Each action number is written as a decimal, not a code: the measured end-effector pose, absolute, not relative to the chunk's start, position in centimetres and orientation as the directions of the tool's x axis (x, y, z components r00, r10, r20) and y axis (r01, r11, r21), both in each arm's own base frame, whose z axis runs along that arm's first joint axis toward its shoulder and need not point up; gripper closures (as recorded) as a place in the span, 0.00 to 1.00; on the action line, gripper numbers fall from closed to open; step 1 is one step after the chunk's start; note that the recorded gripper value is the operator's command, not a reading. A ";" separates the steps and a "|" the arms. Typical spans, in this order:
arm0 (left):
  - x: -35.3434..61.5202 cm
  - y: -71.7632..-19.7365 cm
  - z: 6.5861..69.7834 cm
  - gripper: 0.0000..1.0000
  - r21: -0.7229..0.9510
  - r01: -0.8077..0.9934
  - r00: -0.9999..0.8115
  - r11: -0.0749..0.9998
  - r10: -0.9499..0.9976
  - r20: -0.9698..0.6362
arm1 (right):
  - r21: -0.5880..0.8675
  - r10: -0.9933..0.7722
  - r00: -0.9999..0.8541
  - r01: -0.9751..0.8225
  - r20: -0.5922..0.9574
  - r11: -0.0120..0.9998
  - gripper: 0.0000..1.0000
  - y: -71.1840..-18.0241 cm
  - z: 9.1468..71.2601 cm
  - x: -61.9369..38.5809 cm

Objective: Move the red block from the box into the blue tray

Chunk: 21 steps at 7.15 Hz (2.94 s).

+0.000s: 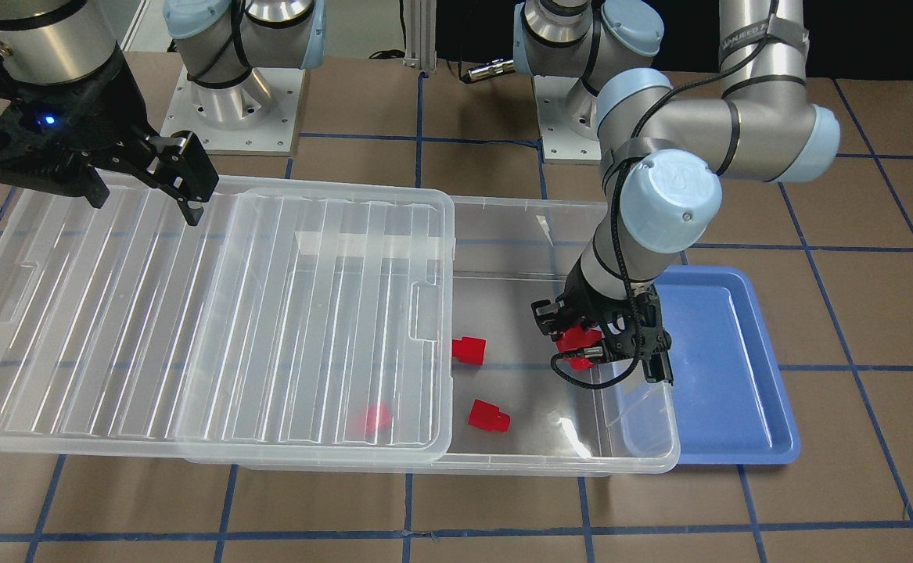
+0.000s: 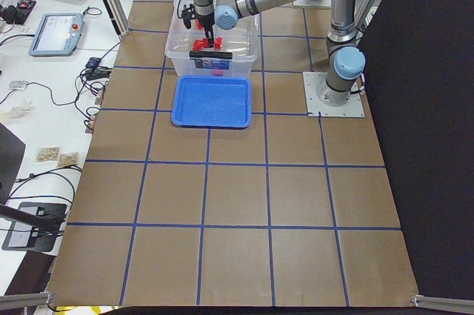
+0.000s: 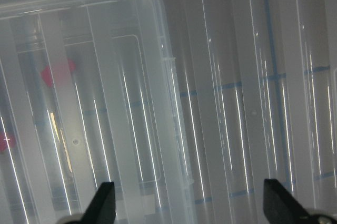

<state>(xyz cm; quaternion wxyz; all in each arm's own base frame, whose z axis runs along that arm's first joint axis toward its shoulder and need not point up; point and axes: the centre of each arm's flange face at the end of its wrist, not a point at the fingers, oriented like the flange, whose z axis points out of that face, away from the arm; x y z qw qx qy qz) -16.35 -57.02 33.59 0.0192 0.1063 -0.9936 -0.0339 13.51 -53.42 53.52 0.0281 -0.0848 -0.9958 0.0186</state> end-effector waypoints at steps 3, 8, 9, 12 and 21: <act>-13.2 -56.1 45.5 1.00 0.073 -0.188 -0.981 0.979 -0.191 0.029 | -0.040 0.170 -0.984 0.168 0.052 0.985 0.00 -53.5 53.4 13.5; 6.1 -56.8 38.6 1.00 0.159 -0.144 -0.987 0.977 -0.153 0.045 | -0.040 0.169 -0.984 0.167 0.052 0.985 0.00 -53.5 53.4 13.5; 7.4 -56.8 35.6 1.00 0.159 -0.120 -0.991 0.980 -0.128 0.039 | -0.039 0.170 -0.984 0.168 0.052 0.985 0.00 -53.5 53.4 13.5; 8.7 -58.0 29.4 1.00 0.176 -0.059 -0.997 0.983 -0.068 0.046 | -0.037 0.171 -0.984 0.169 0.052 0.985 0.00 -53.5 53.3 13.5; 9.4 -58.4 19.8 0.33 0.292 -0.019 -0.998 0.956 -0.036 0.054 | -0.036 0.168 -0.984 0.166 0.052 0.985 0.00 -53.5 53.2 13.5</act>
